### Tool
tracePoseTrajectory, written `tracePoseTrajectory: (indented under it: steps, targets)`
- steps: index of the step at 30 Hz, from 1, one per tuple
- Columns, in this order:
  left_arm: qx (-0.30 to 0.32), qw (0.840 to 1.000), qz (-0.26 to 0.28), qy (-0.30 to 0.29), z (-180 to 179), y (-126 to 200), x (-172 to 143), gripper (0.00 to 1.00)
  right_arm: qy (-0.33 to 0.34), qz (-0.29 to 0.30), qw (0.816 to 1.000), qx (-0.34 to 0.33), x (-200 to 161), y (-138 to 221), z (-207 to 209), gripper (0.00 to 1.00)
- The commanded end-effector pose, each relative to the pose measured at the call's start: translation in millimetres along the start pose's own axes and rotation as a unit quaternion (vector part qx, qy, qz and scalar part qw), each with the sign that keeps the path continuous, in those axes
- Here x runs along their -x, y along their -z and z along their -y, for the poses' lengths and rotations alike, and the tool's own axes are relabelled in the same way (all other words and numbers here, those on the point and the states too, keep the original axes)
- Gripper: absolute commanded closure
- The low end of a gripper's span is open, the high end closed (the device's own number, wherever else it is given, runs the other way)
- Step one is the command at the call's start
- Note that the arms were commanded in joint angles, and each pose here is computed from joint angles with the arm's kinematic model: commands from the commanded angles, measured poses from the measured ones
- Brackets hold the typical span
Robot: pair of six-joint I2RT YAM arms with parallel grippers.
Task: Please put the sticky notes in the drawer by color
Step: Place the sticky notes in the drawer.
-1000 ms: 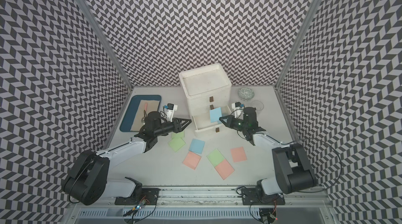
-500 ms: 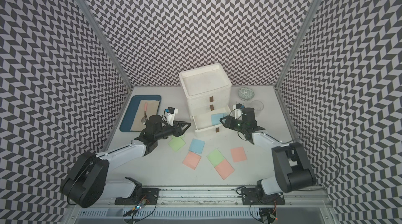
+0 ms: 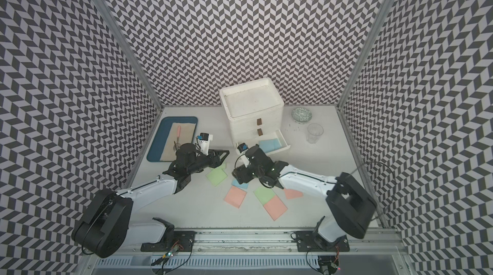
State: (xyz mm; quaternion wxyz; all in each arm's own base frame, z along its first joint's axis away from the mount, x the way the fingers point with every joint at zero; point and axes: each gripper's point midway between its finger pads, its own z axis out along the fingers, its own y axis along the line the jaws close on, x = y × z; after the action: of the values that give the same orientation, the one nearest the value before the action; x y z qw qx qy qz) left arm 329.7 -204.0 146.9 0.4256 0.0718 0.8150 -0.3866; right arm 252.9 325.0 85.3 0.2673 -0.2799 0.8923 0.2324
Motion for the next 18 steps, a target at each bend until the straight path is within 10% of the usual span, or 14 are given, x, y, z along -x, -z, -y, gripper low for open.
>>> tracePoseTrajectory:
  steps: [1,18]
  targets:
    - [0.014,1.000,0.017,0.017,-9,8,4,0.49,0.009,-0.030,0.999,-0.030,-12,-11,4,0.11]
    - [0.035,0.997,0.065,0.025,-13,34,18,0.49,-0.170,-0.015,0.974,-0.146,-25,-40,7,0.00]
